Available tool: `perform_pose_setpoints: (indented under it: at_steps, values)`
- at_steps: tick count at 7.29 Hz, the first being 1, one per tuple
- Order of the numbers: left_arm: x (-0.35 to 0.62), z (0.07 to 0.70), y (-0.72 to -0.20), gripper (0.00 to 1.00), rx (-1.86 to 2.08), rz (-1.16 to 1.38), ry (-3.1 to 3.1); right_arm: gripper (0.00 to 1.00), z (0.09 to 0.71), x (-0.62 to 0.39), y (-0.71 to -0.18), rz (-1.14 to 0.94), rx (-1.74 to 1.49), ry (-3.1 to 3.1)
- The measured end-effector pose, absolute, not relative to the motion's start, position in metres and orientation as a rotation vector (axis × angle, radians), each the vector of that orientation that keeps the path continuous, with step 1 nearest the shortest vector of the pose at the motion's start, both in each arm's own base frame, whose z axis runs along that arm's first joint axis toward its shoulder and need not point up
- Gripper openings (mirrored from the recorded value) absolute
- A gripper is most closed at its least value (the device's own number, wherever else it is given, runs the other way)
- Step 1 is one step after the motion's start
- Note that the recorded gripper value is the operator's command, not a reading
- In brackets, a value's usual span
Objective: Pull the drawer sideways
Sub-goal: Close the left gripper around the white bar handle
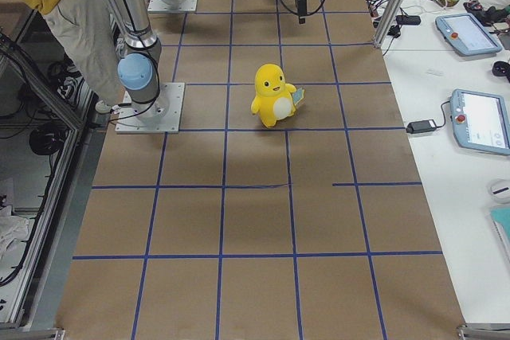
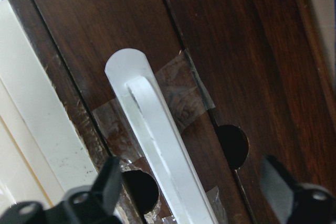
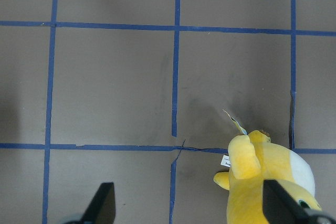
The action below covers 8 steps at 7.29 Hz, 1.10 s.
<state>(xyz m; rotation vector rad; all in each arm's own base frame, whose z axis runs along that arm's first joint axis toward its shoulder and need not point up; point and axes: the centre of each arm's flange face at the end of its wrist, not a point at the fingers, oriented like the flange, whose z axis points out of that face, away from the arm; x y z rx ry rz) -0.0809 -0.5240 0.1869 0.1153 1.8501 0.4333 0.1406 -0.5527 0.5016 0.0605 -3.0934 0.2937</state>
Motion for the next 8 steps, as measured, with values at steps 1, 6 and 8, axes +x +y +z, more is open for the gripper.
perform_pose_setpoints:
  at_steps: [1,6,8]
  values:
    - [-0.08,0.188,-0.522,0.65,0.125,0.449,1.846,1.0,0.502,0.141,-0.553,0.294,0.061,-3.093]
    - [-0.079,0.19,-0.513,0.44,0.175,0.522,1.823,1.0,0.502,0.141,-0.553,0.294,0.06,-3.093]
    - [-0.079,0.19,-0.512,0.32,0.178,0.527,1.821,1.0,0.502,0.141,-0.553,0.294,0.061,-3.094]
